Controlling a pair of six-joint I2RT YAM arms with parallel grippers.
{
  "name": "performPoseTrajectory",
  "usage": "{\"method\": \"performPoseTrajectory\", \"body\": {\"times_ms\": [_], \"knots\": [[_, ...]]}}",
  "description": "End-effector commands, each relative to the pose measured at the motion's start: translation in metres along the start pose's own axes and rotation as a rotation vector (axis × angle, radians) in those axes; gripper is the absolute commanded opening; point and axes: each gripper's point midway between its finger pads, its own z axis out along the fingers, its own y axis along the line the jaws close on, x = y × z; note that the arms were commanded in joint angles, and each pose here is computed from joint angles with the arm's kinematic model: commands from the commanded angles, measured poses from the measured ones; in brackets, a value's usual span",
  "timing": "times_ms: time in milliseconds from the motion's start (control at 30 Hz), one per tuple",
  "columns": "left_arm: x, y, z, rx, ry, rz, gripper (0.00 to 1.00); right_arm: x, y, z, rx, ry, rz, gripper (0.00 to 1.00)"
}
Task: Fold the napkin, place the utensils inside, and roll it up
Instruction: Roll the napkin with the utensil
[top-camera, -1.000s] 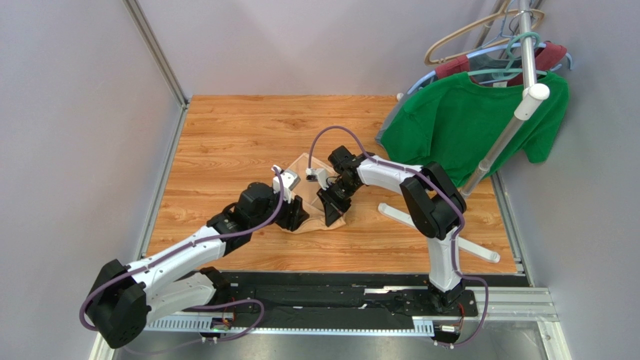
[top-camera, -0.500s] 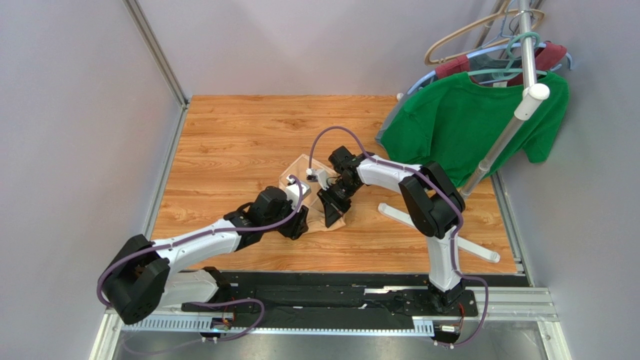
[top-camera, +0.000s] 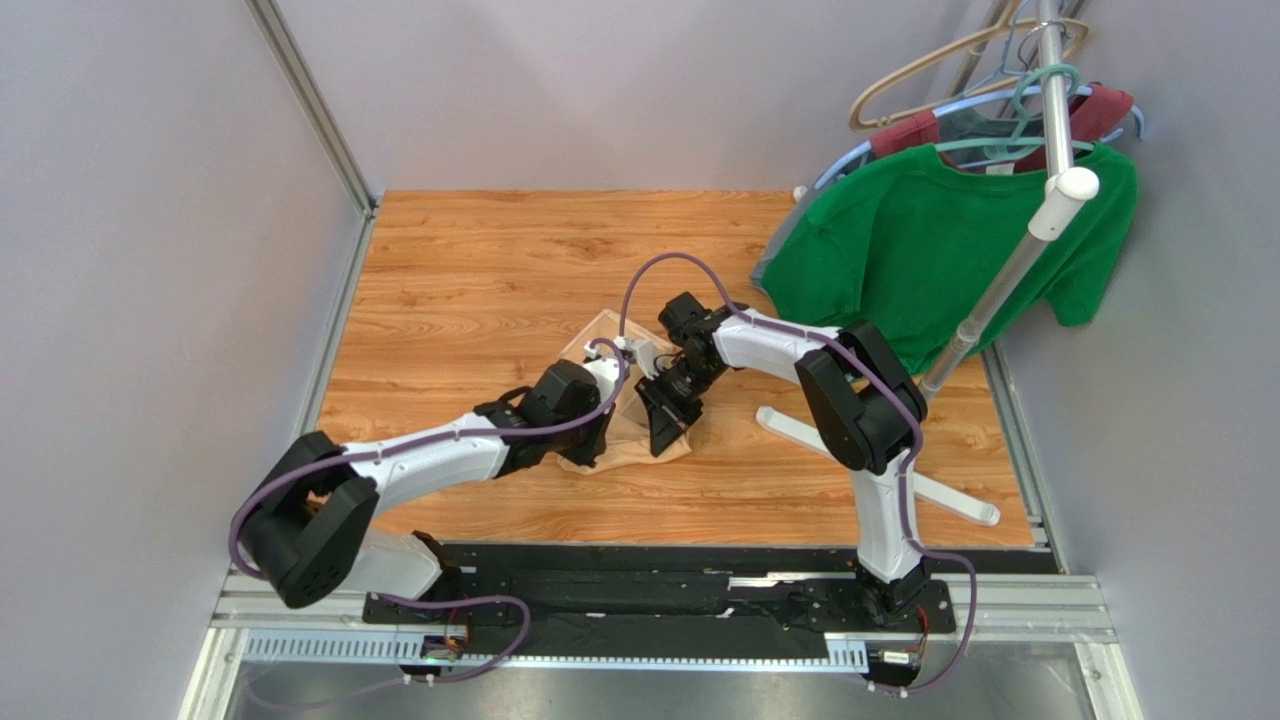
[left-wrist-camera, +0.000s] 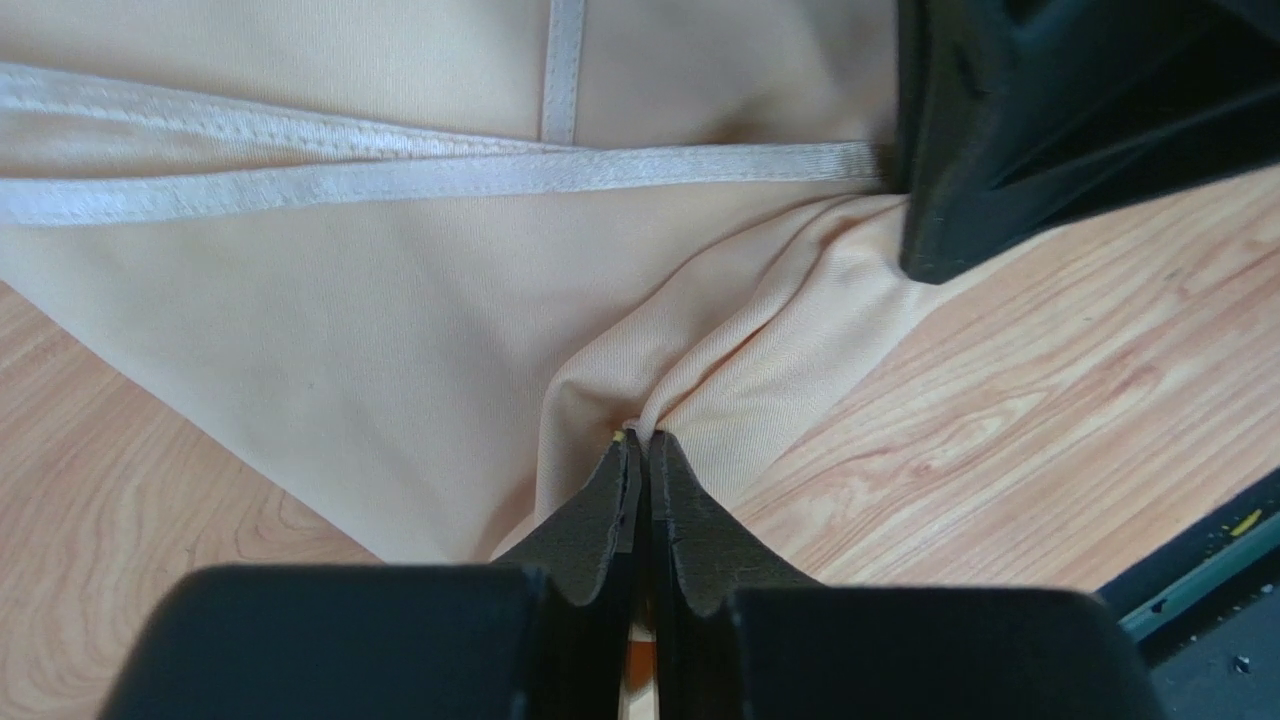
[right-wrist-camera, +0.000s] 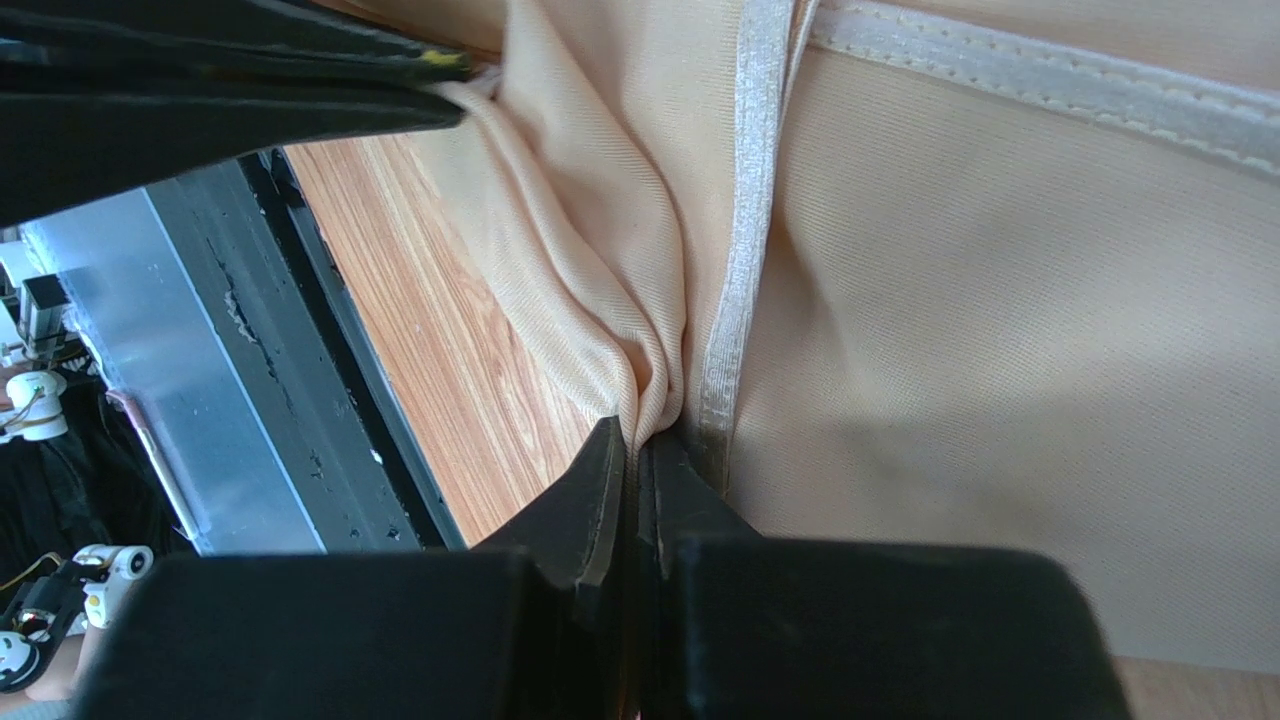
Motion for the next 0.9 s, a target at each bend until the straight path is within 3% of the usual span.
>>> {"method": "performPoseTrajectory", "body": {"times_ms": [0, 200, 267, 333, 467, 533, 567, 600, 867], "knots": [[0.002, 0.009, 0.005, -0.080, 0.062, -0.056, 0.02, 0.016, -0.016, 0.006, 0.031, 0.055, 0.033, 0.00], [0.017, 0.012, 0.008, -0.107, 0.110, -0.119, 0.00, 0.011, -0.013, -0.001, -0.008, 0.019, 0.039, 0.01], [0.023, 0.006, 0.012, -0.076, 0.133, -0.129, 0.00, 0.006, -0.008, -0.006, -0.034, -0.010, 0.042, 0.06], [0.028, 0.003, 0.016, -0.061, 0.156, -0.140, 0.00, -0.001, -0.004, -0.013, -0.056, -0.051, 0.041, 0.24], [0.035, 0.002, 0.019, -0.030, 0.193, -0.161, 0.00, -0.015, 0.001, -0.034, -0.028, -0.127, 0.023, 0.48], [0.036, 0.004, 0.019, -0.019, 0.198, -0.173, 0.00, -0.023, 0.003, -0.048, -0.003, -0.171, 0.014, 0.69], [0.036, 0.004, 0.019, -0.015, 0.198, -0.176, 0.00, -0.023, 0.003, -0.051, 0.011, -0.183, 0.015, 0.70], [0.035, 0.005, 0.019, -0.010, 0.196, -0.182, 0.00, -0.024, -0.002, -0.056, 0.045, -0.197, 0.023, 0.93], [0.036, 0.003, 0.022, 0.043, 0.214, -0.197, 0.00, -0.040, 0.002, -0.098, 0.237, -0.404, -0.063, 0.98]]}}
